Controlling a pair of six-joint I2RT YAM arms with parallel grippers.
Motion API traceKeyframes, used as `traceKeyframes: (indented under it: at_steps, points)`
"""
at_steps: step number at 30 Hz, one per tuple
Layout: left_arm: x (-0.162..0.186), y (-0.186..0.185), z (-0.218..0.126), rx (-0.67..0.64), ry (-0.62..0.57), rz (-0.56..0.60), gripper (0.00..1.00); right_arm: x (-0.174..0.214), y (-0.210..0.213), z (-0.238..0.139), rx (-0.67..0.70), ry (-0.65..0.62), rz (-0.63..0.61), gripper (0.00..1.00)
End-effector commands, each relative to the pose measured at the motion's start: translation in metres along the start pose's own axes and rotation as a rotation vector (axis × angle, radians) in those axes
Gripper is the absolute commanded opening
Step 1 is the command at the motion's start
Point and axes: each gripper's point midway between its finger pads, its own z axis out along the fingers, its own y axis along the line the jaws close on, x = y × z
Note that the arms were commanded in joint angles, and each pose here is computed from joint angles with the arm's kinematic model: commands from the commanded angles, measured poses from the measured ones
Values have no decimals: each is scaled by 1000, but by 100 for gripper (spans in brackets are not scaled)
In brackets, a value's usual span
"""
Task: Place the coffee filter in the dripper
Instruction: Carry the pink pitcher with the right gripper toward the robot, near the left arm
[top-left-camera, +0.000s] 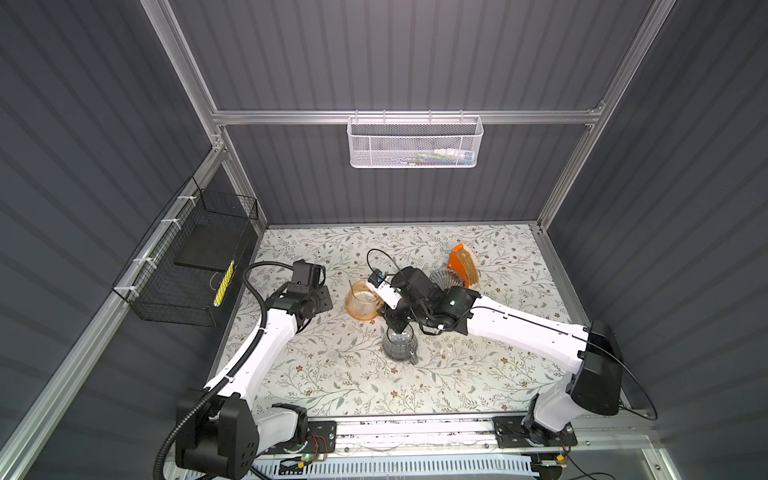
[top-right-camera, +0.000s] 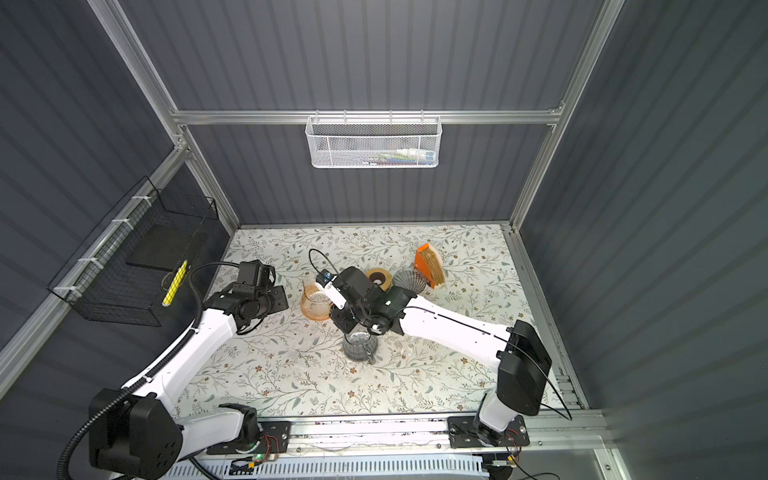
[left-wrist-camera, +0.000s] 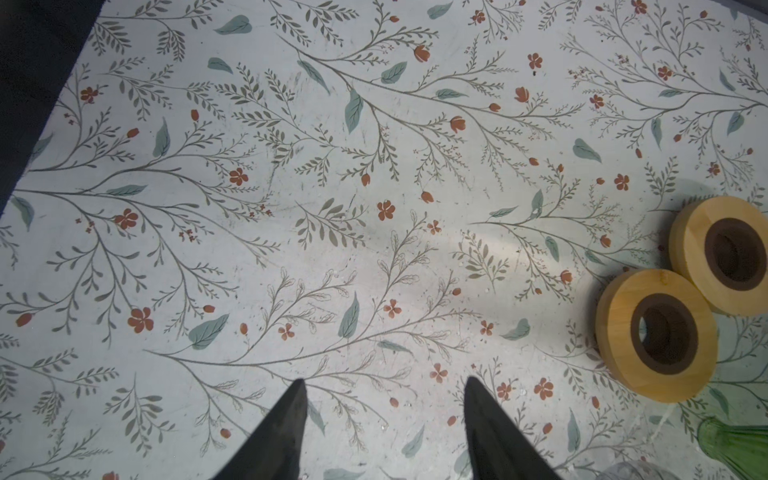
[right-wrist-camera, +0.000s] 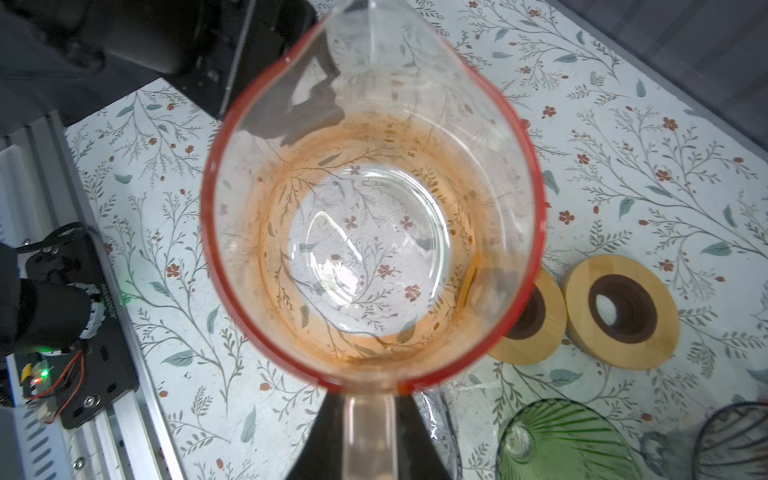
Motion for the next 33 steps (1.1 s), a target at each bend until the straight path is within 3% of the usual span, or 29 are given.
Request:
traceKeyframes:
  at_steps: [1, 10, 33]
  points:
    - [1, 9, -18, -27, -9, -12, 61, -10, 13, -10, -1, -53, -11, 0]
    - [3, 19, -40, -46, -32, -25, 62, 23, 51, -9, -78, -4, -66, 0]
    - [7, -2, -39, 84, -37, 14, 62, 81, 104, 36, -216, 105, -202, 0]
